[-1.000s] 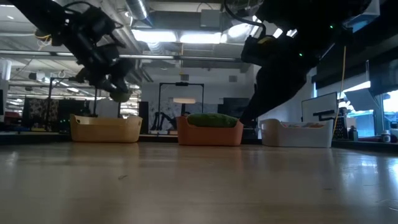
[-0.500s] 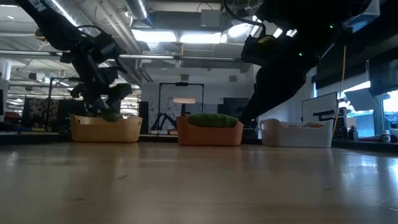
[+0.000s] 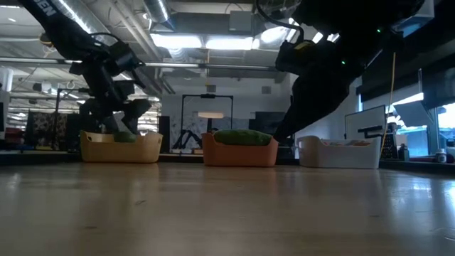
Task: Sort produce into baskets
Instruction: Put the tomato into the white bin
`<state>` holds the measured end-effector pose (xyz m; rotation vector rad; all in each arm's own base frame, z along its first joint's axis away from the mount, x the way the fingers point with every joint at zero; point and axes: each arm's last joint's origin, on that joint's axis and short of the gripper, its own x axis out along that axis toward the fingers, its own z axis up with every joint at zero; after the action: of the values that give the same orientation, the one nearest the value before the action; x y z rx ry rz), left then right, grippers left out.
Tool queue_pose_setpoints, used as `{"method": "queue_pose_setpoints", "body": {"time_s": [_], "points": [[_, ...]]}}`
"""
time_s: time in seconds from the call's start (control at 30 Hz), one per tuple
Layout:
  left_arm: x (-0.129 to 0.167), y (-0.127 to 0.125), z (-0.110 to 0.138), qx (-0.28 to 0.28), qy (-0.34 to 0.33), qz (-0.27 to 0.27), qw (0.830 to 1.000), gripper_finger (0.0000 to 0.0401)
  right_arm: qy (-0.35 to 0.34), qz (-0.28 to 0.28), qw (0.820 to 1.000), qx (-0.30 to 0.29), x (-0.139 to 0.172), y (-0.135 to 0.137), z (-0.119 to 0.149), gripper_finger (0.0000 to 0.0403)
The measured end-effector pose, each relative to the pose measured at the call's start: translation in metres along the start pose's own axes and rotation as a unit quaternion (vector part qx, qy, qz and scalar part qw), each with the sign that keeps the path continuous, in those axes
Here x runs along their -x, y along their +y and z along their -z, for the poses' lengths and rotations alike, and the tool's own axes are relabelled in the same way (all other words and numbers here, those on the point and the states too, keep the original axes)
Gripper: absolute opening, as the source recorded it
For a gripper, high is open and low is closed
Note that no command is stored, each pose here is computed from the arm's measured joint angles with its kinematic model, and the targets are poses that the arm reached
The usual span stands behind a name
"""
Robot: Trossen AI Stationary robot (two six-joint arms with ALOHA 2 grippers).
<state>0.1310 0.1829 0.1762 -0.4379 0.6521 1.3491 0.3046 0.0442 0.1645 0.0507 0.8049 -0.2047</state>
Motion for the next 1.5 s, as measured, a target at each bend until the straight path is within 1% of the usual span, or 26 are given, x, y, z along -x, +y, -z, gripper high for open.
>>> {"method": "queue_pose_setpoints", "body": {"time_s": [0.1,0.2,0.37,0.47,0.57,0.67,0.77,0.87,1.07,1.27,1.5], "points": [[0.001,-0.001,0.000,-0.001,0.000,0.006,1.000,0.0283,0.000,0.000,1.000,0.000,0.000,0.000,0.000,0.0282],[0.008,-0.003,-0.002,-0.008,-0.007,0.031,0.999,0.0285,0.000,0.000,1.000,0.000,0.000,0.000,0.000,0.0282],[0.030,-0.006,-0.009,-0.001,-0.049,0.073,0.996,0.0282,-0.003,-0.001,1.000,-0.001,0.000,0.000,-0.001,0.0282],[0.047,-0.008,-0.012,0.000,-0.077,0.113,0.991,0.0282,-0.005,-0.002,1.000,-0.004,0.000,0.000,-0.001,0.0282],[0.066,-0.012,-0.014,-0.007,-0.104,0.171,0.980,0.0282,-0.005,-0.002,1.000,-0.004,0.000,0.000,-0.001,0.0282],[0.082,-0.019,-0.013,-0.025,-0.118,0.232,0.965,0.0282,-0.003,-0.011,1.000,-0.003,0.004,0.000,-0.002,0.0282],[0.095,-0.028,-0.008,-0.045,-0.121,0.285,0.950,0.0282,0.004,-0.030,1.000,-0.003,0.013,-0.001,-0.003,0.0282],[0.104,-0.040,-0.001,-0.070,-0.116,0.320,0.938,0.0282,0.019,-0.059,0.998,0.001,0.026,0.000,-0.003,0.0282],[0.116,-0.061,0.014,-0.115,-0.099,0.371,0.916,0.0282,0.058,-0.105,0.993,0.008,0.053,0.013,0.006,0.0282],[0.126,-0.075,0.021,-0.131,-0.103,0.409,0.897,0.0282,0.104,-0.123,0.987,0.004,0.069,0.030,0.020,0.0282],[0.133,-0.082,0.028,-0.145,-0.102,0.430,0.885,0.0282,0.155,-0.133,0.979,-0.009,0.082,0.051,0.039,0.0282]]}}
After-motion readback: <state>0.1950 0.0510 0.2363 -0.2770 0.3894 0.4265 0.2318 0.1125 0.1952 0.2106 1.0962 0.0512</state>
